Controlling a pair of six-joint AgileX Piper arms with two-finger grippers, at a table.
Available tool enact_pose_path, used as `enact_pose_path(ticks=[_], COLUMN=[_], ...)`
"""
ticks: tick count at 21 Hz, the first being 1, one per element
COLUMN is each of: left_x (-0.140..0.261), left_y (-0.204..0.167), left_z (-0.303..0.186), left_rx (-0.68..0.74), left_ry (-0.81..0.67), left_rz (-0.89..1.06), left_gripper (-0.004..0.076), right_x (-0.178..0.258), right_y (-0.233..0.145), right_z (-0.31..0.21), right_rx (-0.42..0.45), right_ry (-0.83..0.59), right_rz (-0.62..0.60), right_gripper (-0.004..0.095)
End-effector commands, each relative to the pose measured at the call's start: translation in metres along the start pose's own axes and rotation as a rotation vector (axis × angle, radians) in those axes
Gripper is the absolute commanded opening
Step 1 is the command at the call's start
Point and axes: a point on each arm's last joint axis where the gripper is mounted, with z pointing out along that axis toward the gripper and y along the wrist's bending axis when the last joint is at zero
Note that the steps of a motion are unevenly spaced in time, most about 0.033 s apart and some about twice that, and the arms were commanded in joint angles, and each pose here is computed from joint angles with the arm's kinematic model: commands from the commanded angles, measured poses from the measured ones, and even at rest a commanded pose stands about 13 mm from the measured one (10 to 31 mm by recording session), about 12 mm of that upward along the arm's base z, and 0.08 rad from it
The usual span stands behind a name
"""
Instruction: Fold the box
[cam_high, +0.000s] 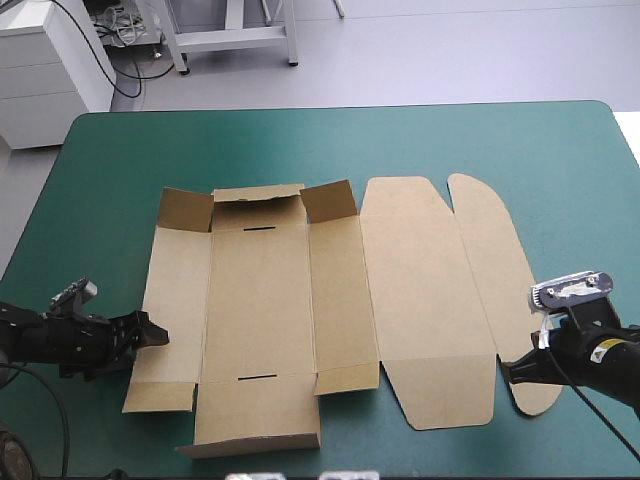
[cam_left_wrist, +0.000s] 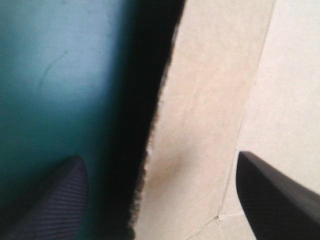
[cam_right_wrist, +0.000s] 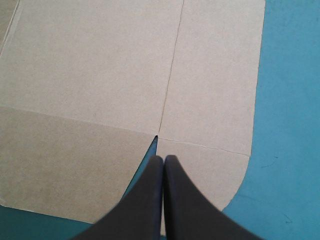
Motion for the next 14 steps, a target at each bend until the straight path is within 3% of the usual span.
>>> enact_pose_path(ticks=[1,14], left_x=[0.002,0.002], left_y=[-0.012,-0.035], left_z=[-0.002,0.018], left_rx=[0.103,0.159], left_ry=[0.002,0.067], left_rz=[0.009,0.149], left_gripper=[0.0583,0.0583], right_x=[-0.008,-0.008], right_y=[-0.002,-0.002], right_z=[-0.007,-0.007], right_rx=[0.023,0.019], right_ry=[-0.064,-0.065], right_rz=[-0.006,-0.005], right_gripper=[-0.0021,-0.0021])
